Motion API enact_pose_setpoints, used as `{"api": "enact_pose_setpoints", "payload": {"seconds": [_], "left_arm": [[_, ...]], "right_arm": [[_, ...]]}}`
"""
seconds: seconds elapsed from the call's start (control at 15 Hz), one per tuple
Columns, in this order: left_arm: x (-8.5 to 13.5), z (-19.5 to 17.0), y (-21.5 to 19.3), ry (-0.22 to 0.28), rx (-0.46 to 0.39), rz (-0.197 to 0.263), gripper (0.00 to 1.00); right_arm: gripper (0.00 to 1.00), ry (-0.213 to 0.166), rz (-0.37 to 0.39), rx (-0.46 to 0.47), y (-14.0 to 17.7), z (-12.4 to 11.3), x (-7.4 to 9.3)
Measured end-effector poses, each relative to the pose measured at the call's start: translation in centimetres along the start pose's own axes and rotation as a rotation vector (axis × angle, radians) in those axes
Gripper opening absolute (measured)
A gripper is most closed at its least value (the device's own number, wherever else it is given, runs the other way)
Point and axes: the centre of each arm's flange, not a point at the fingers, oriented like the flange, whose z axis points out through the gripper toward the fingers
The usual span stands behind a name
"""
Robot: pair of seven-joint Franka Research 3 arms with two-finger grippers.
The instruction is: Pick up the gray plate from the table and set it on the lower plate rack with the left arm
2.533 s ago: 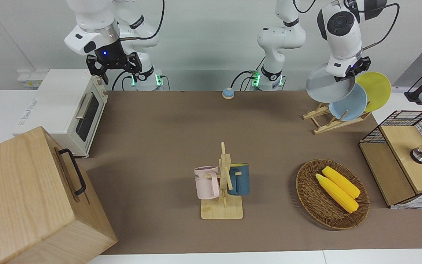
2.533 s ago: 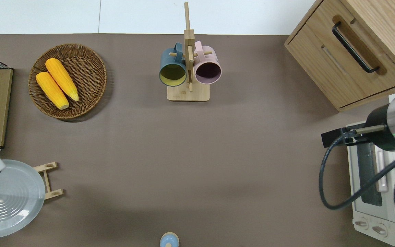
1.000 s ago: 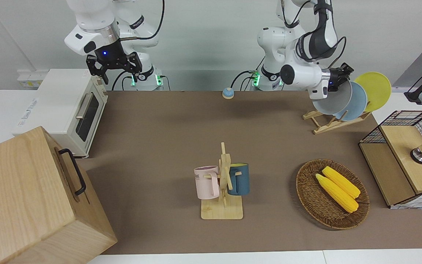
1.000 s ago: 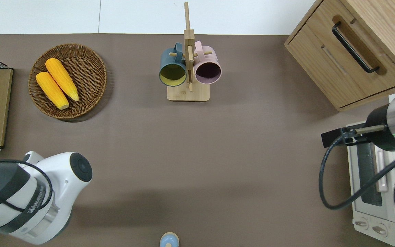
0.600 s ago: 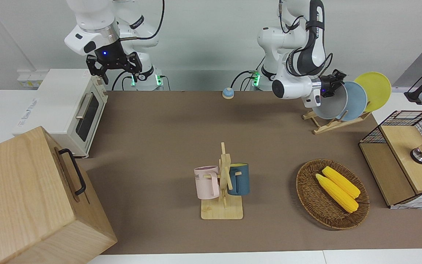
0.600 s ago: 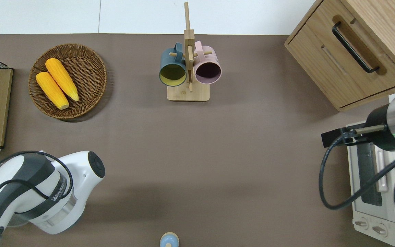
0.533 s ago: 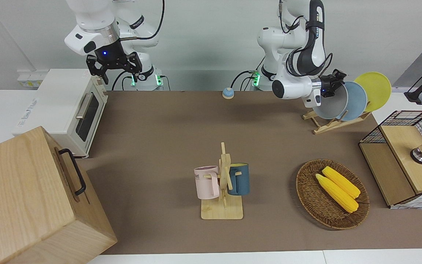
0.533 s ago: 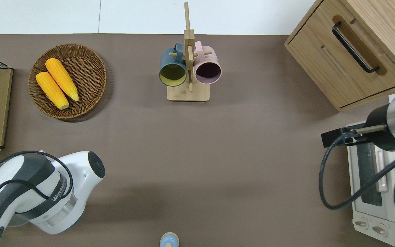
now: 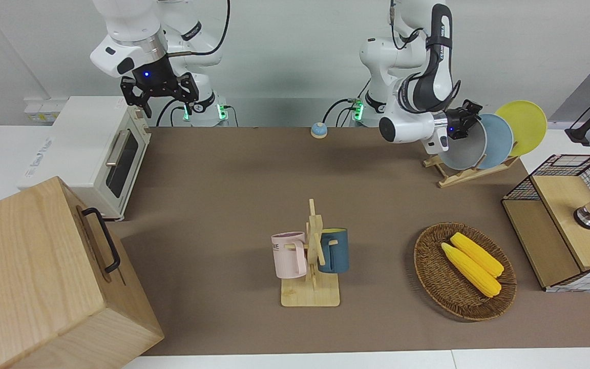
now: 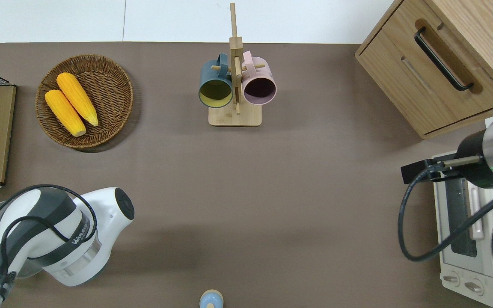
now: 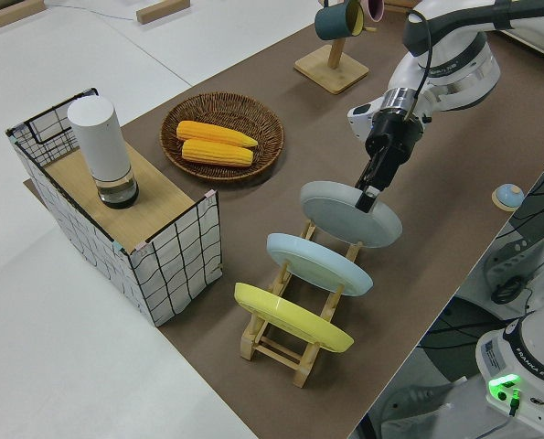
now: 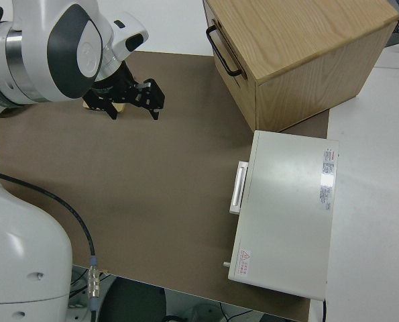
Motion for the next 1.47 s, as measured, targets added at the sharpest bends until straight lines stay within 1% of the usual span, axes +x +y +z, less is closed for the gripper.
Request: {"api": "enact_pose_setpoints", "payload": {"seconds": [0.53,0.73,0.87,0.93,1.33,1.47], "left_arm": [[-0.5,0.4,3.5,-0.002,0.032,-0.012,0.0],[-0.6,0.4,3.9,0.0,0.037,-0.011,0.04],[-0.6,0.3,3.9,0.003,0.038,-0.012,0.2],[-0.6,0.3,3.9,0.004,0.038,-0.012,0.35],[-0.1,-0.4,3.4,0.014,0.03,0.005,0.98],[0.9,-1.3,2.6,0.018,0.011,0.029,1.0]], "right_arm": [[0.99,0.0,0.0,0.0,0.0,0.0,0.0],[0.99,0.0,0.0,0.0,0.0,0.0,0.0],[0.99,0.0,0.0,0.0,0.0,0.0,0.0],[0.99,0.0,0.0,0.0,0.0,0.0,0.0],[0.99,0.0,0.0,0.0,0.0,0.0,0.0],[0.99,0.0,0.0,0.0,0.0,0.0,0.0]]}}
